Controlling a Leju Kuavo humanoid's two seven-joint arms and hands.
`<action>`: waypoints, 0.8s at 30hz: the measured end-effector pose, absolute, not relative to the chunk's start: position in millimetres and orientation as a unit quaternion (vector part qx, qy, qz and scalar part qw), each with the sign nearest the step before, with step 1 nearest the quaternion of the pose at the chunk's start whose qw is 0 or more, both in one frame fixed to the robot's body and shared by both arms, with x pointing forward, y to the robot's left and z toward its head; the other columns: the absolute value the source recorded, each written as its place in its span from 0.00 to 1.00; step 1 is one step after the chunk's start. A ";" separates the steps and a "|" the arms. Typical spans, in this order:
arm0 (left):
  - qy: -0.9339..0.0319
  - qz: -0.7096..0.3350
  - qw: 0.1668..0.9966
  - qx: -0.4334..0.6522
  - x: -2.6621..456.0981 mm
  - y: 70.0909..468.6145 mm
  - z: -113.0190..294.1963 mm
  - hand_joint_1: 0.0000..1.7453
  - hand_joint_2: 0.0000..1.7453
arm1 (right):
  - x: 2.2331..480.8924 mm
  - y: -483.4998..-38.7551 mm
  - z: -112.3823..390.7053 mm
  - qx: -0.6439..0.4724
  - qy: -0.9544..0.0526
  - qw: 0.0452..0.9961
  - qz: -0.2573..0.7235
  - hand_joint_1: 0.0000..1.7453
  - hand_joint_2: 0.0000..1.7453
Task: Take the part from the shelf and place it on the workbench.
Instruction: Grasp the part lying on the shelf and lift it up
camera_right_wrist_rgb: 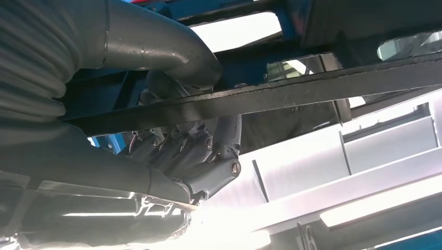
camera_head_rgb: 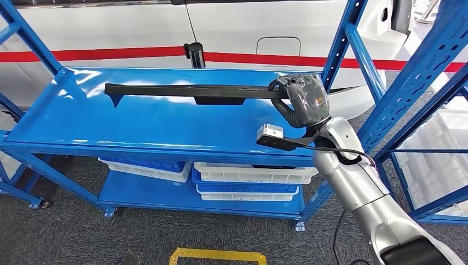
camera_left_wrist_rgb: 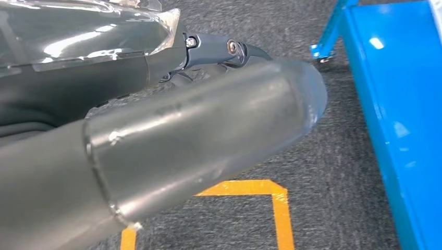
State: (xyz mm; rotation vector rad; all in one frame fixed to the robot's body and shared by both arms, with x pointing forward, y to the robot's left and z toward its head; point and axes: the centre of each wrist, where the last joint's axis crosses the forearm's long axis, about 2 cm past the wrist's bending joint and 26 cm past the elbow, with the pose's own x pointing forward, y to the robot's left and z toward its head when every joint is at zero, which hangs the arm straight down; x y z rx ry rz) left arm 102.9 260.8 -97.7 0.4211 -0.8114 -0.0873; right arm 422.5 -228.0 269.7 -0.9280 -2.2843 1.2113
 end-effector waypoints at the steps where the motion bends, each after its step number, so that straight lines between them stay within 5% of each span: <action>1: -0.392 -0.042 0.896 0.203 102.9 260.8 -97.7 0.00 0.00 | 422.4 -228.1 269.3 -0.331 -0.815 0.196 0.433 0.93 1.00; 24: -0.394 -0.047 0.895 0.202 105.9 258.7 -96.8 0.00 0.00 | 424.6 -235.1 272.1 -0.338 -0.813 0.195 0.432 0.93 1.00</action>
